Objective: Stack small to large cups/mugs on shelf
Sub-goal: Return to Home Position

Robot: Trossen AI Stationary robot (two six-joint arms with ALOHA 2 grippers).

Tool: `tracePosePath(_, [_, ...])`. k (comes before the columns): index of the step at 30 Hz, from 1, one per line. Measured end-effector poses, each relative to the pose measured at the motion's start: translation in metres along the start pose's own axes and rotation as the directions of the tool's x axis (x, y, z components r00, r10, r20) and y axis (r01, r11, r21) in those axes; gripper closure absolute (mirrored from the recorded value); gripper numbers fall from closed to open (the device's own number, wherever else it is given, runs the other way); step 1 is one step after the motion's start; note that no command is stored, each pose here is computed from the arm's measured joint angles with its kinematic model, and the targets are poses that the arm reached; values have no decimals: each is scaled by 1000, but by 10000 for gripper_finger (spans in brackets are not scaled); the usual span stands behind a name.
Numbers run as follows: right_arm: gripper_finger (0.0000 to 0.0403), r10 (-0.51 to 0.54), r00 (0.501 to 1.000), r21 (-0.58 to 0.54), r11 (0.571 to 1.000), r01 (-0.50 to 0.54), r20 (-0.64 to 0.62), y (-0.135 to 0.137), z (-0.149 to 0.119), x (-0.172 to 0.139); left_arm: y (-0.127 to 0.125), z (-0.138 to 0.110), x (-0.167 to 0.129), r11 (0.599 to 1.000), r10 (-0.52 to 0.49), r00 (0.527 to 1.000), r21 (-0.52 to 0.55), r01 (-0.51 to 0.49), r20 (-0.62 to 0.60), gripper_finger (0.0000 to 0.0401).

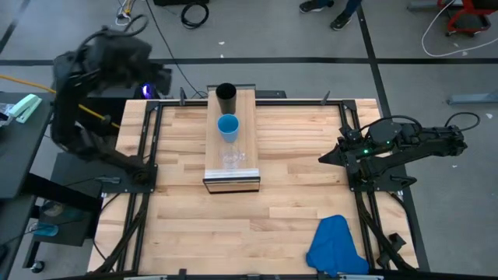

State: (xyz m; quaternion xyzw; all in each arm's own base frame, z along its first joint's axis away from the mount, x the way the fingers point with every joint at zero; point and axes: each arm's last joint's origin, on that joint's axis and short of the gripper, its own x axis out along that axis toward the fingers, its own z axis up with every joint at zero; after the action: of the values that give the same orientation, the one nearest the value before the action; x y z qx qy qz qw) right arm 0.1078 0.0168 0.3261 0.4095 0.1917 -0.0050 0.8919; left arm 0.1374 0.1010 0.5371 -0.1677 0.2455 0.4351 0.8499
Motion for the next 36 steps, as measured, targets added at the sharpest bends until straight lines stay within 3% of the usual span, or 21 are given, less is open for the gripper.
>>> tracePosePath(8, [387,0,1000,54,999,0,1,0,0,0,11,-33,-44,997,78,996,-7,-78,51,240])
tracePosePath(15, [387,0,1000,85,996,0,0,0,0,0,23,-84,-31,980,196,980,34,-195,-43,246])
tracePosePath(19, [387,0,1000,81,997,0,0,0,0,0,30,-115,-18,973,229,968,-10,-231,-108,246])
tracePosePath(23, [387,50,998,7,999,-50,41,5,4,0,26,-133,-9,992,108,990,-49,-112,-90,242])
tracePosePath(27, [387,244,960,-167,961,-220,140,21,15,-7,19,-140,-8,990,-116,988,-66,123,101,242])
tracePosePath(30, [387,425,885,-299,884,-360,191,32,22,-24,14,-145,-13,936,-344,897,30,349,278,246])
tracePosePath(33, [387,527,824,-380,820,-427,210,35,22,-44,17,-153,-24,830,-544,728,138,541,418,249])
tracePosePath(36, [387,573,784,-432,786,-443,239,33,20,-62,25,-165,-32,741,-636,582,193,643,507,250])
